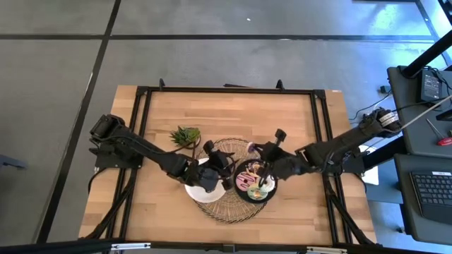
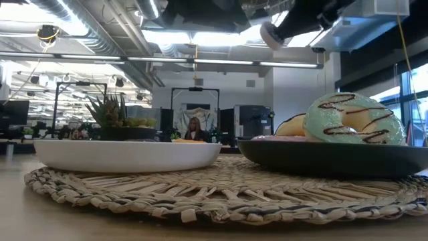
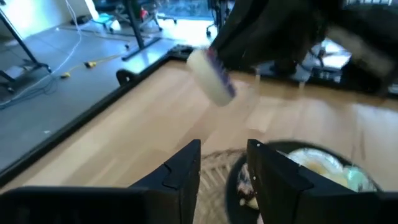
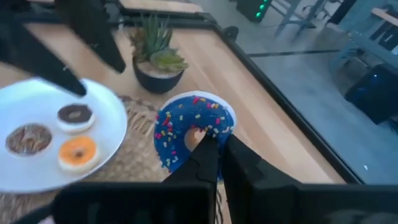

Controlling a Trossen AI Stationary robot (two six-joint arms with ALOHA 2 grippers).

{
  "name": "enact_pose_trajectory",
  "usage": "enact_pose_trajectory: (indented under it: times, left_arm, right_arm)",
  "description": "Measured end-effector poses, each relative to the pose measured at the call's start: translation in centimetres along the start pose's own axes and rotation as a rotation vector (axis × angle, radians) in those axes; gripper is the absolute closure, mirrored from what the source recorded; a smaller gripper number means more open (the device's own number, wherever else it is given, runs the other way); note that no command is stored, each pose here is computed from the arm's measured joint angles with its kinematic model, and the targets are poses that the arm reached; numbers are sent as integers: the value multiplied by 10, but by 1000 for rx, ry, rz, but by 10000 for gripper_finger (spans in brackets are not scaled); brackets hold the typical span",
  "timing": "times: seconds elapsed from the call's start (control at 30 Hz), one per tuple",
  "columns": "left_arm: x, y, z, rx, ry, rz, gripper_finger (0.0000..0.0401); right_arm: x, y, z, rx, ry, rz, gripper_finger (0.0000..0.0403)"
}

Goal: Pick & Place donuts
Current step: Put the small violet donut on the white plate

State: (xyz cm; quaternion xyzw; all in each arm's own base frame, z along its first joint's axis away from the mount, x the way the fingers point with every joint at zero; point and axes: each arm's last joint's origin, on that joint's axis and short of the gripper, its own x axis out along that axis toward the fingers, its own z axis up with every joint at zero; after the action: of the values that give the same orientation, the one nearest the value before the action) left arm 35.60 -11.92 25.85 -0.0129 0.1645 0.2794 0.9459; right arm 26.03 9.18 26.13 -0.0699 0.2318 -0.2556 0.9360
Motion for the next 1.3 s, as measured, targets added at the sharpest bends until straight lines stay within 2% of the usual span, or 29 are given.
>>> enact_pose_trajectory:
  times: [0.17, 0.33, 0.87, 1.3]
  left_arm:
    - [1, -1, 5, 0, -36, -4, 281]
    - [2, 2, 5, 3, -49, 51, 287]
    - [5, 6, 4, 24, -32, 80, 310]
    - [5, 7, 1, 50, -12, 82, 361]
  right_arm:
    - [16, 10, 4, -31, -46, 13, 390]
    - [26, 21, 2, -90, -75, 14, 390]
    - [27, 26, 9, -88, -134, 70, 389]
    - [27, 28, 11, -129, -148, 138, 389]
